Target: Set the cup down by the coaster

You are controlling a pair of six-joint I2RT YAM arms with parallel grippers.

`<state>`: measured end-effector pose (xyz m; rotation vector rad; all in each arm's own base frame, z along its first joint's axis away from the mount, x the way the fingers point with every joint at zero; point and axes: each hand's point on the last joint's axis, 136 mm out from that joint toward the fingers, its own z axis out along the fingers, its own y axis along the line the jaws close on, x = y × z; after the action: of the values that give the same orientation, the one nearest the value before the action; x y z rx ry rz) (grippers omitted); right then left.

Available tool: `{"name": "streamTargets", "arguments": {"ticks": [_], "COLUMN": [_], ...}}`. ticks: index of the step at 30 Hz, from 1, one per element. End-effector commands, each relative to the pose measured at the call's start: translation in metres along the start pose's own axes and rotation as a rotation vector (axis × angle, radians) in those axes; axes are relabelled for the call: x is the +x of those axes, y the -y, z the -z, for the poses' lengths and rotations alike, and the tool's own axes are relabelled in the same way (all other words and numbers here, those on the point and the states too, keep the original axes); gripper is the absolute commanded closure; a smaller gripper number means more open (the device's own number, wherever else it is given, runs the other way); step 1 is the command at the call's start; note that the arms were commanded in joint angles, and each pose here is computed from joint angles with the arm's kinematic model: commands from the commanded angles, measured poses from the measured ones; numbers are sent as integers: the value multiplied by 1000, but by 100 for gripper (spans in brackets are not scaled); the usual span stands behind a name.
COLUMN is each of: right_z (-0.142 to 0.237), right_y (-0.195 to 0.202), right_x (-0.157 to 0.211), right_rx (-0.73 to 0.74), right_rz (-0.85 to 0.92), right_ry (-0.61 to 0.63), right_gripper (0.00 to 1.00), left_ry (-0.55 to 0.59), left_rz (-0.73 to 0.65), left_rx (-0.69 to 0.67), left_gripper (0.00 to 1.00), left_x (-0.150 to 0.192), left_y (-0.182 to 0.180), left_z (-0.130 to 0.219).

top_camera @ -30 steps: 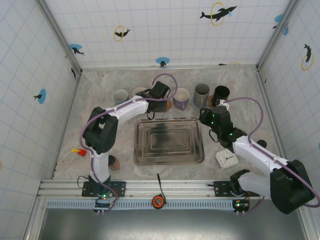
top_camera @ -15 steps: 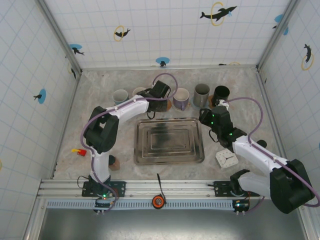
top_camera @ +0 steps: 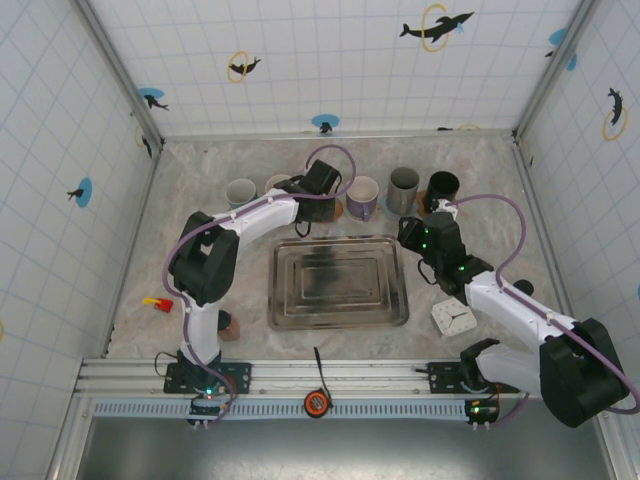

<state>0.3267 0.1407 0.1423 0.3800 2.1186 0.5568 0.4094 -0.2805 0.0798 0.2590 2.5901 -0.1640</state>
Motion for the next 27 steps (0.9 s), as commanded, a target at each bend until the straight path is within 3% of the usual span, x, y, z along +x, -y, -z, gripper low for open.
{"name": "streamTargets", "arguments": {"ticks": [1,16,24,27], "right_z": [2,1,0,0], "right_y": [-19,-20,-20,-20], "right_x": [-25,-24,-23,-23], "right_rx": [-45,-49,-49,-48], "right_rz": [-8,-10,-12,-13], "right_ry": [55,49,45,46], "right_gripper": [45,46,45,44], "left_ry": [37,18,19,25], "left_rz": [-13,-11,-9,-2], "left_rx": [11,17,28,42], "left_gripper": [100,76,69,61], "left_x": [-18,-15,-15,-16], "left_y": [3,4,5,6], "left_z": [6,8,13,17]}}
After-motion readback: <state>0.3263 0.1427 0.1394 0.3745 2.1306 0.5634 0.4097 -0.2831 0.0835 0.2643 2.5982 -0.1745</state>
